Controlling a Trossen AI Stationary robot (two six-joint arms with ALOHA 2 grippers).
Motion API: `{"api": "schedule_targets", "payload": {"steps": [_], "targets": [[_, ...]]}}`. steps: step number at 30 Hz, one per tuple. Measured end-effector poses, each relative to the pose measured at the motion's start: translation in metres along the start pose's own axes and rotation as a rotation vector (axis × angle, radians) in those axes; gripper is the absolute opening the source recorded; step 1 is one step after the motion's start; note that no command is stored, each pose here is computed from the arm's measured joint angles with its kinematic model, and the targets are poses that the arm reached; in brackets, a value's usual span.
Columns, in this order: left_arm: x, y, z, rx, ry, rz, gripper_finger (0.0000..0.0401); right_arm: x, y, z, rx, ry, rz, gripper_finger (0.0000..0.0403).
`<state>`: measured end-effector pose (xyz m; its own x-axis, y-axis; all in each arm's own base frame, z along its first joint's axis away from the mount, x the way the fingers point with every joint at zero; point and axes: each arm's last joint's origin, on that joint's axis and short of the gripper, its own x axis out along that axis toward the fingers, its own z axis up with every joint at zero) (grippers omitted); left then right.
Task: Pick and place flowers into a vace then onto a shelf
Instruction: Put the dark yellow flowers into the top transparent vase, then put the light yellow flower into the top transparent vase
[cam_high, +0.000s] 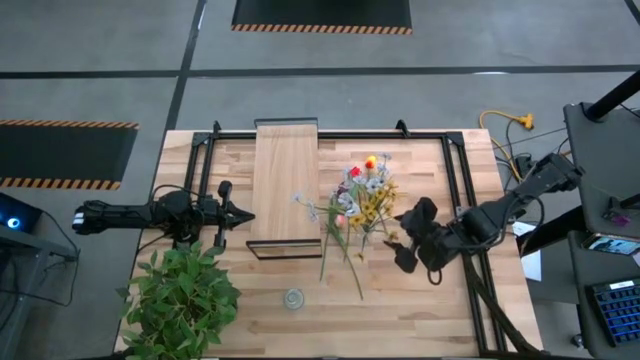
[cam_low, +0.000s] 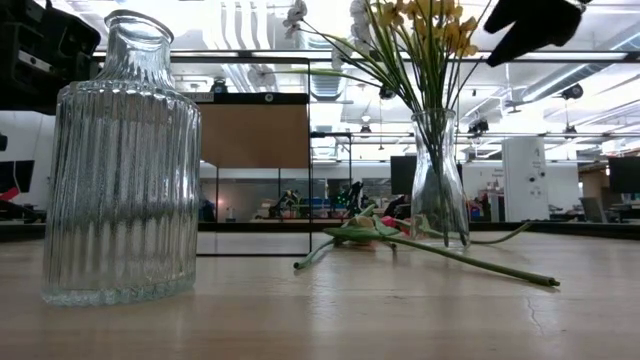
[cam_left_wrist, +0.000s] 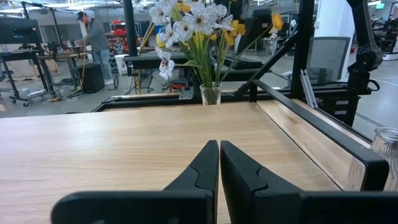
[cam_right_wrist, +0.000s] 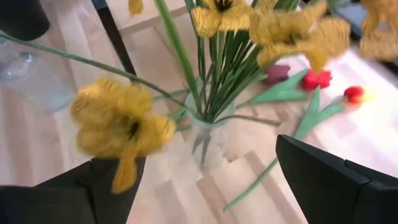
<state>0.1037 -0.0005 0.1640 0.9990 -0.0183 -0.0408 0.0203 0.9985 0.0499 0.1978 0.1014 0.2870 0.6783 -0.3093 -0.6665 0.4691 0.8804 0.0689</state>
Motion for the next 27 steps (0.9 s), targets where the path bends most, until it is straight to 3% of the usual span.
{"api": "schedule_targets", "payload": {"steps": [5,13,21,27], "targets": [[0.0,0.0,0.0,0.0,0.0,0.0,0.0,-0.003,0.001,-0.01,0.067,0.082,0.02,0.0345],[0.0,0.0,0.0,0.0,-0.001,0.0,0.0,0.005,-0.014,-0.034,0.142,0.157,-0.127,0.033],[0.0,0.0,0.0,0.0,-0.001,0.0,0.0,0.025,-0.033,-0.053,0.233,0.018,-0.299,0.0329],[0.0,0.0,0.0,0.0,-0.001,0.0,0.0,0.042,-0.049,-0.06,0.328,0.01,-0.387,0.0329]]}}
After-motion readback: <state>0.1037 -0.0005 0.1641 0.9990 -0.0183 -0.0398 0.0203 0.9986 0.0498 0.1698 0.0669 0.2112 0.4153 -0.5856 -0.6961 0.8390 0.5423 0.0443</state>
